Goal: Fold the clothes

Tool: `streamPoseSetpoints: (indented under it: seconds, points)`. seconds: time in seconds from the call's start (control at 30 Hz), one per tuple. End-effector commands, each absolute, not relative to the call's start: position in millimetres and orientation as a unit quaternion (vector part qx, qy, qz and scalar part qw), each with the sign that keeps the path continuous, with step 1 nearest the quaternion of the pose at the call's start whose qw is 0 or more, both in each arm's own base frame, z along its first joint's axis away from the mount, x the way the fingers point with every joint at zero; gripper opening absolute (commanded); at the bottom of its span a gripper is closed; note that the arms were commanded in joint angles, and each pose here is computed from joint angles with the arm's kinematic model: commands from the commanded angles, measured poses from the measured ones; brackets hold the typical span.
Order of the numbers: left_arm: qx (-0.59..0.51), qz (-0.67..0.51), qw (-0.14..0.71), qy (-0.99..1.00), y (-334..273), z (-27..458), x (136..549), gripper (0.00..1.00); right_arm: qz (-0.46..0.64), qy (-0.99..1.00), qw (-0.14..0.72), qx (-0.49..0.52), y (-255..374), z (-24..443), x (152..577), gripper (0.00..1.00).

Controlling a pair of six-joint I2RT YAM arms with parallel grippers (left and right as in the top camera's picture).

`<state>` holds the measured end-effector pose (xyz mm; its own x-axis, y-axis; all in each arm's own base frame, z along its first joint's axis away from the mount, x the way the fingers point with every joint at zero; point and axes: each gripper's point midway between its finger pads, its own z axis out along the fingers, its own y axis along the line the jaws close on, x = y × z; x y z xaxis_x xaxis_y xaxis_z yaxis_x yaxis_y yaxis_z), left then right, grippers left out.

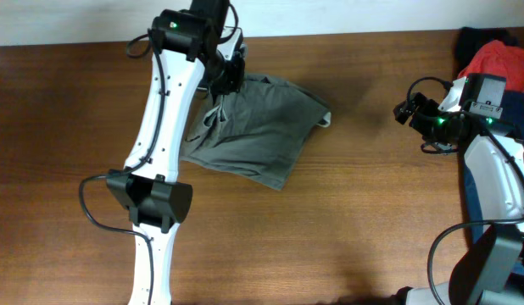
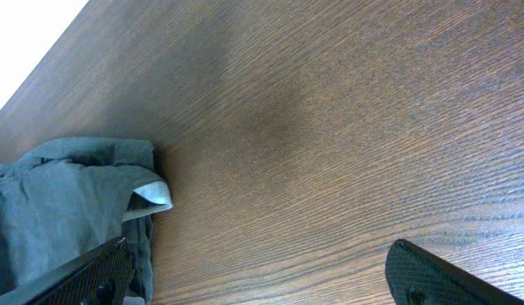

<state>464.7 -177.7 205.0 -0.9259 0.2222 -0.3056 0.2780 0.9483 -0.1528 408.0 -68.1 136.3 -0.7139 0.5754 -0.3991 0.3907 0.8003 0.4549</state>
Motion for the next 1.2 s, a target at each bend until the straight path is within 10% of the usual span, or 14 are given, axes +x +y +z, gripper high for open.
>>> streamPoseSetpoints:
  seconds: [0.0,1.17]
  points:
    - [0.132,-0.105,0.155,0.974,-187.3,209.3,466.4,0.01,0.173,0.909,0.272,0.264,-68.3,138.4,407.9,0.99]
    - [-0.232,0.096,0.181,0.951,95.1,252.4,455.1,0.01,0.173,0.909,0.272,0.264,-68.3,138.4,407.9,0.99]
